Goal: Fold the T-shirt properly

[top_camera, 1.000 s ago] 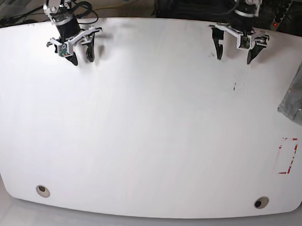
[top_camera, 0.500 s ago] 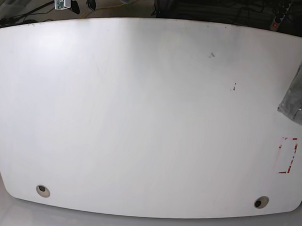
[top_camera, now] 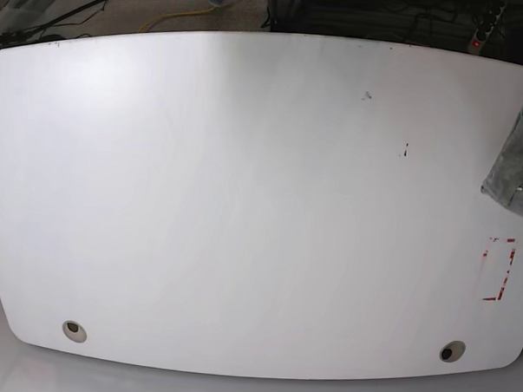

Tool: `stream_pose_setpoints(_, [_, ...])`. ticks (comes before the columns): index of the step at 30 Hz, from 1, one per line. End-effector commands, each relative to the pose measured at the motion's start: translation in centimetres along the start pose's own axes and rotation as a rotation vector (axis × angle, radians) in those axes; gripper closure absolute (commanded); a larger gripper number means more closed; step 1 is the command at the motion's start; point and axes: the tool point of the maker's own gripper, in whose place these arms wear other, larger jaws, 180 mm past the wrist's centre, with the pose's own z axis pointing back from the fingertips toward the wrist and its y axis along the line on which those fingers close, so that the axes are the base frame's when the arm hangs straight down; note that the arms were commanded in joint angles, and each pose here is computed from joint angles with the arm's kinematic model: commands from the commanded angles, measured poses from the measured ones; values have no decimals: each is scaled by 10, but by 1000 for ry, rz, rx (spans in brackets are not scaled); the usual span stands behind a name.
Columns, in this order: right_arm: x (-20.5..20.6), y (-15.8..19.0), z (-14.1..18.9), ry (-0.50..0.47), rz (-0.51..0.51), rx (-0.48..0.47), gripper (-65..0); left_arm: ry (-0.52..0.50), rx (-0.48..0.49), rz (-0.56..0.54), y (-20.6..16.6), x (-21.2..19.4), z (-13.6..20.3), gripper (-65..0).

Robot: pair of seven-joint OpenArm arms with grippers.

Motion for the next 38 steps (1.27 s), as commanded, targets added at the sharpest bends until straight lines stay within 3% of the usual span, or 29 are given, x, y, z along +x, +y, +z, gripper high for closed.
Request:
stream_pose_setpoints(1, [-26,-10,-1,72,-22,-4,-306,53,7,6,3,-23,-8,-531])
stream_pose_setpoints(10, [-49,-7,-56,184,-62,33,-304,161,21,22,12,-41,-68,-531])
stream_pose_setpoints(19, [-36,-16,-106,252,-10,-25,-304,277,26,69,14,-38,-125,-531])
stream_pose_setpoints(28, [-25,-30,-129,303,29,-91,-306,397,12,114,4,-39,-150,-531])
stream_pose_setpoints(38, [-3,-26,-150,292,7,-98,-309,378,3,123,-1,-16,-164,-531])
